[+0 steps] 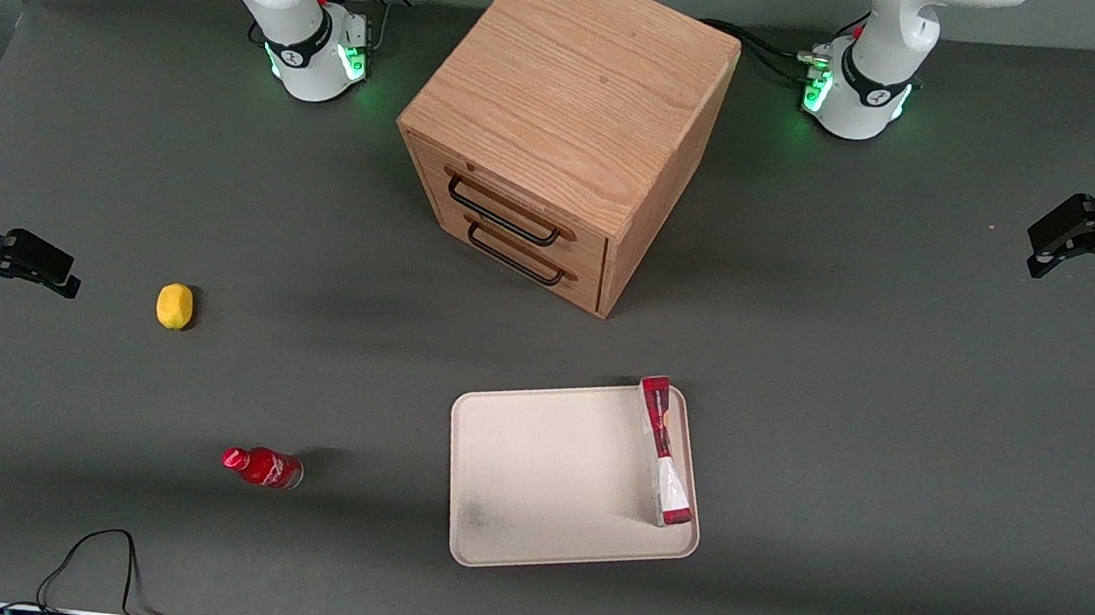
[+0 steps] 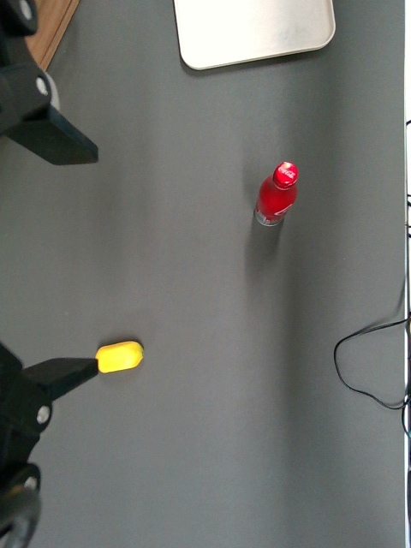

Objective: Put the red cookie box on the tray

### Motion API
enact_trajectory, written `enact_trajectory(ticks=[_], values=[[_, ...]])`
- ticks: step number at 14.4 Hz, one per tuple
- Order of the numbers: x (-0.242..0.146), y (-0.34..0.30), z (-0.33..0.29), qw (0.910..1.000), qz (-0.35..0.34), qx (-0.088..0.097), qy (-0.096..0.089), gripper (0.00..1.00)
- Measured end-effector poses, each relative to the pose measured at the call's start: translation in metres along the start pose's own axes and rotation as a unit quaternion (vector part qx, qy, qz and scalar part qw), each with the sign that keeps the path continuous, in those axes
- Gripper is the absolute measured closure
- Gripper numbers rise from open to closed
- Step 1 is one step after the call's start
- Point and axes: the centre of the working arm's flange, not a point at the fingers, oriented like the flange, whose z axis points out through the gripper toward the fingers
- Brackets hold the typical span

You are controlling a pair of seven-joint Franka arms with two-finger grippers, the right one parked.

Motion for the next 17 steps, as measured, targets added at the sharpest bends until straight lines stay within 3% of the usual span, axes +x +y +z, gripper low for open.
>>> enact_trajectory(ticks=[5,11,13,17], values=[[0.0067,0.0037,-0.0108,1.0000,0.002,-0.001,0.001,0.00],[0.0003,0.0048,-0.0060,0.9995,-0.001,-0.016,-0.027,0.00],[0.0001,0.0076,-0.0063,0.9992,-0.002,-0.029,-0.028,0.00],[0.0000,0.0070,-0.0065,0.9991,-0.003,-0.031,-0.028,0.00]])
